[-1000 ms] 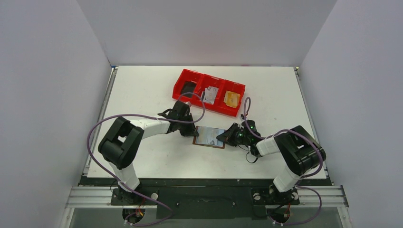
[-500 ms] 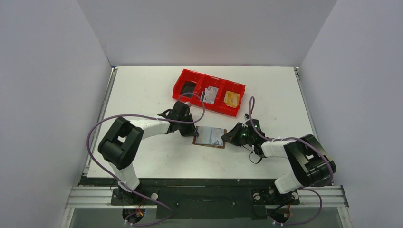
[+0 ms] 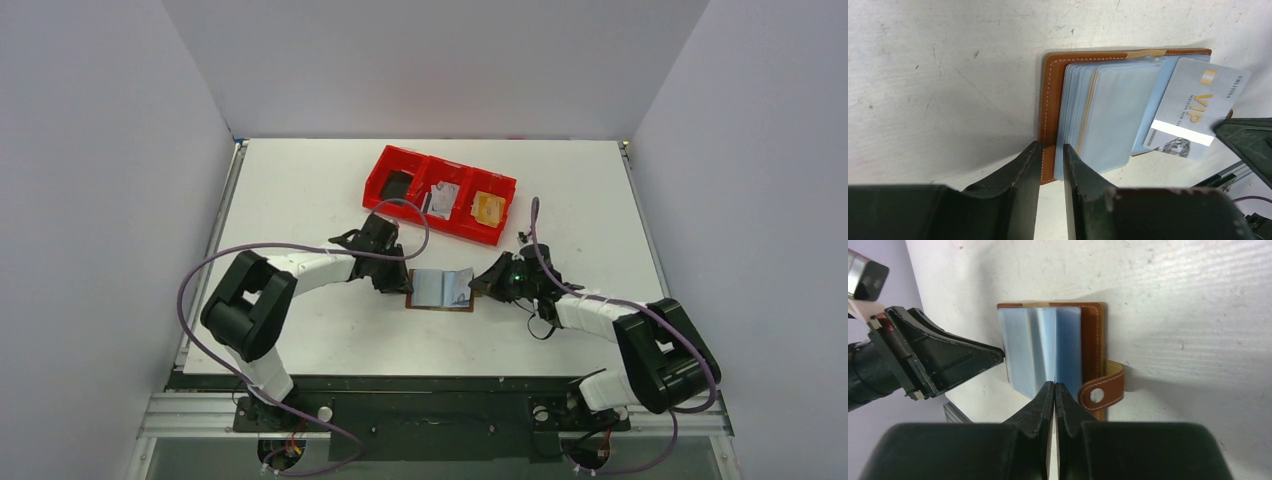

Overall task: Take the credit cards out of the card holder
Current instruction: Remove the credit card from the card holder.

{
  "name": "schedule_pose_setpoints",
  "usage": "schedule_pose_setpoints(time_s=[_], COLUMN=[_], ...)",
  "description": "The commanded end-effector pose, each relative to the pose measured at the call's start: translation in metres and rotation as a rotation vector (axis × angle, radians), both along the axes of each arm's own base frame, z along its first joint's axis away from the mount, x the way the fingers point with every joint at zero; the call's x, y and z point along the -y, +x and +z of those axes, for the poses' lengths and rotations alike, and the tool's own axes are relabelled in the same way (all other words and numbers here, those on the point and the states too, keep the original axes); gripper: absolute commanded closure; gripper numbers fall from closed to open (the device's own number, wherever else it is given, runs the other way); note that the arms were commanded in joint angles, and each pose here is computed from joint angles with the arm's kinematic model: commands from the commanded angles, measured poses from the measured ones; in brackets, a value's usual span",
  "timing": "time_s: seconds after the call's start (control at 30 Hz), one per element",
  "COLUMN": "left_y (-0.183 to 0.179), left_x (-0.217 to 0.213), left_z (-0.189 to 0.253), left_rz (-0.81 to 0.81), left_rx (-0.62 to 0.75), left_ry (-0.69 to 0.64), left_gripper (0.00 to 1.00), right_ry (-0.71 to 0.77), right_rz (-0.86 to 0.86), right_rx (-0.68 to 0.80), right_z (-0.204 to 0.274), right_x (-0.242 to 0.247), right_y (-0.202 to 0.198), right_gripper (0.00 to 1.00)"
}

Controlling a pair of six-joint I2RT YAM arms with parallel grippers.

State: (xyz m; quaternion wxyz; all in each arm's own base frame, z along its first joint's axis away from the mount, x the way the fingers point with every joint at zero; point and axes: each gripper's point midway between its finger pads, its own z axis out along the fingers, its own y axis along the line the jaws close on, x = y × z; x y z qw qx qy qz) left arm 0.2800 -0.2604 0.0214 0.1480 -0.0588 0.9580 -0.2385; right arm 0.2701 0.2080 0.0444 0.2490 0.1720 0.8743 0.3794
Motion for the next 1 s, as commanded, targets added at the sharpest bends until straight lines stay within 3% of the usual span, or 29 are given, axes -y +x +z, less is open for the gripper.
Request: schedule_pose_setpoints(time_s=[0.0, 0.1, 0.33, 0.63, 0.97], left_y=[0.008, 0.013, 0.022, 0.03, 0.03], left_x=[-0.003, 0.004, 0.029, 0.042, 0.048], left_z=[0.036, 0.059, 0.108, 0.15, 0.166], left_rz=[-0.019, -0.038, -0.085, -0.106, -0.132], left_rx=[0.057, 0.097, 0.168, 0.205, 0.205], left_ry=[0.004, -0.053, -0.301, -0.631, -0.777], left_gripper=[0.76, 0.66, 0.56, 0.49, 0.47], right_ry=[0.029, 0.052, 0.123, 0.269, 0.379], right_rz=[0.006, 0.013, 0.036, 0.07, 0.099], right_rx=[0.097, 0.123, 0.162, 0.192, 0.217], right_z=[0.038, 0.056, 0.088, 0.131, 0.161], right_x=[-0.007, -0.011, -0.024, -0.045, -0.062], right_y=[0.019, 0.024, 0.031, 0.031, 0.031], right_gripper=[1.0, 1.0, 1.0, 1.0, 1.0])
